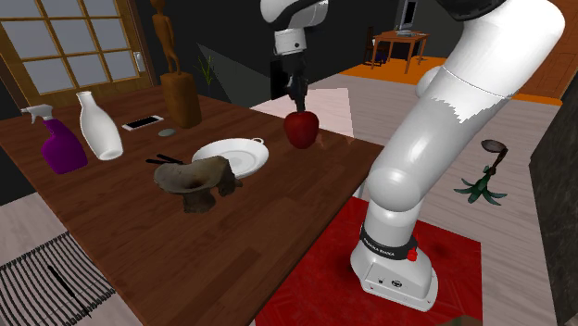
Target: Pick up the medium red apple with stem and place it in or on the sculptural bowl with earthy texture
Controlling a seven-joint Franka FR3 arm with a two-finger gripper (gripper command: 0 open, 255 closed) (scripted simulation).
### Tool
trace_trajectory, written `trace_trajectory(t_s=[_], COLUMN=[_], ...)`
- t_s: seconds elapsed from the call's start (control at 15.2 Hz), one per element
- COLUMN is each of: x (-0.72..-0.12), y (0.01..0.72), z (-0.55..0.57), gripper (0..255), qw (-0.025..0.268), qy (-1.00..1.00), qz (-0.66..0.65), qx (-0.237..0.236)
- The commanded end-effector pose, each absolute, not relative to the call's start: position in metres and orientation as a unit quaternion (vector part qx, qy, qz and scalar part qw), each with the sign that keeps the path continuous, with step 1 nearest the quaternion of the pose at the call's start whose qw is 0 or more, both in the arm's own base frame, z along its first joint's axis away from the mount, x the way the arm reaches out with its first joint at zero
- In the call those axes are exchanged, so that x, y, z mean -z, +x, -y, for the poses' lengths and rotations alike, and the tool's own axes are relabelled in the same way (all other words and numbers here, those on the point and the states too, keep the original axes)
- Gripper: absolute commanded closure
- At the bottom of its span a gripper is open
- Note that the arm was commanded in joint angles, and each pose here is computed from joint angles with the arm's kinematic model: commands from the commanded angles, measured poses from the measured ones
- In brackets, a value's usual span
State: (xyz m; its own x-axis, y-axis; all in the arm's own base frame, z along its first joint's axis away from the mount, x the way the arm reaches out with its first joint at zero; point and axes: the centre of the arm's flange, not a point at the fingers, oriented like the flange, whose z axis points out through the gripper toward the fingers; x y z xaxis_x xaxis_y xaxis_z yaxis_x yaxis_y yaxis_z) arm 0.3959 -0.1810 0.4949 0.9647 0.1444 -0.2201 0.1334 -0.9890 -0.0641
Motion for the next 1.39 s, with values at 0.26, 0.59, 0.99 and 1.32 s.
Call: trace_trajectory(t_s=[0.26, 0.59, 0.99, 1.32], x=[-0.528, -0.555, -0.586, -0.613], y=[0.395, 0.395, 0.395, 0.395], z=[0.18, 0.18, 0.18, 0.18], gripper=[255, 255, 255, 255], qw=[0.024, 0.024, 0.024, 0.024], qy=[-0.991, -0.991, -0.991, -0.991], qz=[0.07, 0.07, 0.07, 0.07], qx=[-0.113, -0.113, -0.113, -0.113])
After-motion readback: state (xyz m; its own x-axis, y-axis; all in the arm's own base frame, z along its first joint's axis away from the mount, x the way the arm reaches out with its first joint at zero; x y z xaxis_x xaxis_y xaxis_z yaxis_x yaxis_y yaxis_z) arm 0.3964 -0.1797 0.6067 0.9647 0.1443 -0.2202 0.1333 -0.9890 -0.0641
